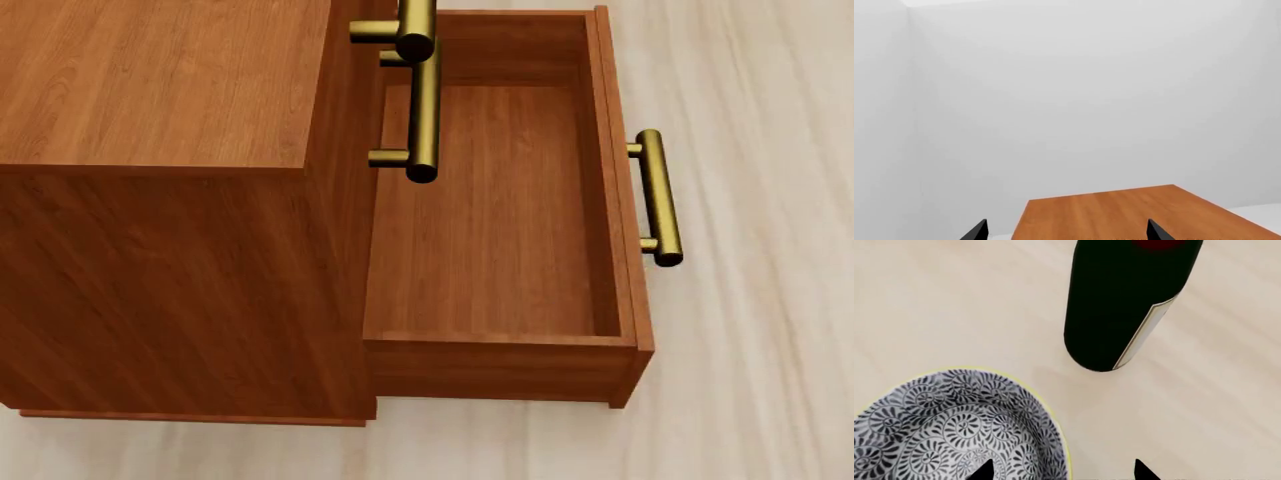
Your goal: Put the bowl in the bottom drawer of the cabinet.
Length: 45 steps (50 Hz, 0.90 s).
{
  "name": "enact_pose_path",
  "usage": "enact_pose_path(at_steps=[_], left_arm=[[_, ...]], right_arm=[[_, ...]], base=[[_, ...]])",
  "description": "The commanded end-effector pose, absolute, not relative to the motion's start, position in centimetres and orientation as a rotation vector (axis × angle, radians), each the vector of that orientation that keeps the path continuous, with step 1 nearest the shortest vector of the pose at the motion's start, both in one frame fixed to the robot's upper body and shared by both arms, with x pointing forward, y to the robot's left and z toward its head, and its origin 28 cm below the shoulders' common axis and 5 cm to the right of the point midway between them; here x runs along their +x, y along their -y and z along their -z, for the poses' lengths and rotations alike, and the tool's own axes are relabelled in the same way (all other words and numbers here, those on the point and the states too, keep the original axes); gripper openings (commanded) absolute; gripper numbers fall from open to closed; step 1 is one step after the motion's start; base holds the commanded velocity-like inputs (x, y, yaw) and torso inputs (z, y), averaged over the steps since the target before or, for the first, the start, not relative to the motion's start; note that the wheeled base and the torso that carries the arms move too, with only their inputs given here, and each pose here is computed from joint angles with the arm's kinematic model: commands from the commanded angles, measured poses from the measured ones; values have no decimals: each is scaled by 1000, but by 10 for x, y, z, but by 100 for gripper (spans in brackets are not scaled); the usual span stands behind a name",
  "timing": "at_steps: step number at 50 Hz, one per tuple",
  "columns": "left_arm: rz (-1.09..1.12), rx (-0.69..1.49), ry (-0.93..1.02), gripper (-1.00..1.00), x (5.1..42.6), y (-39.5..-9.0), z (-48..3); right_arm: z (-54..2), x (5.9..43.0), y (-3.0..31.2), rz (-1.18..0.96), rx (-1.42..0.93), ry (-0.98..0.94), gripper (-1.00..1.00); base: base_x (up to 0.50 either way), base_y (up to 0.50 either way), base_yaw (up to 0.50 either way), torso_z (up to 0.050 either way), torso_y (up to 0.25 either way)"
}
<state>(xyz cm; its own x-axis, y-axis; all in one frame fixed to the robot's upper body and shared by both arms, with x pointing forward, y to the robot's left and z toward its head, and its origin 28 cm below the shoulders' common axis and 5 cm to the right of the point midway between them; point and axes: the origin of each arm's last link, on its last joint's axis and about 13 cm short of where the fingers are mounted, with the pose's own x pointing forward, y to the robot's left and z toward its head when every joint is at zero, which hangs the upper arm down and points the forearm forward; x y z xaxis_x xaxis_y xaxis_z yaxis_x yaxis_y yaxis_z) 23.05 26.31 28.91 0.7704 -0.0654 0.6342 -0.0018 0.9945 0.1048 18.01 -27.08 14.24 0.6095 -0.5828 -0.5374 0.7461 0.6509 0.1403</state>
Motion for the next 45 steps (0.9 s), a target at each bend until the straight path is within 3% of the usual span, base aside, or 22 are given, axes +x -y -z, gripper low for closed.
enact_pose_path(at_steps=[1,35,36,45], left_arm=[[35,102,689,100,231,-263,-289],[33,104,684,100,232,-264,-287],[34,104,684,100,232,-264,-287],[33,107,684,100,232,-264,-287]], right_arm=[[-137,183,272,788,385,-489,100],[-125,190,274,783,418,-516,100],[-124,190,274,784,415,-518,-100],[-123,191,273,775,412,-522,-100]], base=[[0,0,0,0,0],[0,0,0,0,0],[0,0,0,0,0],[1,0,0,0,0]])
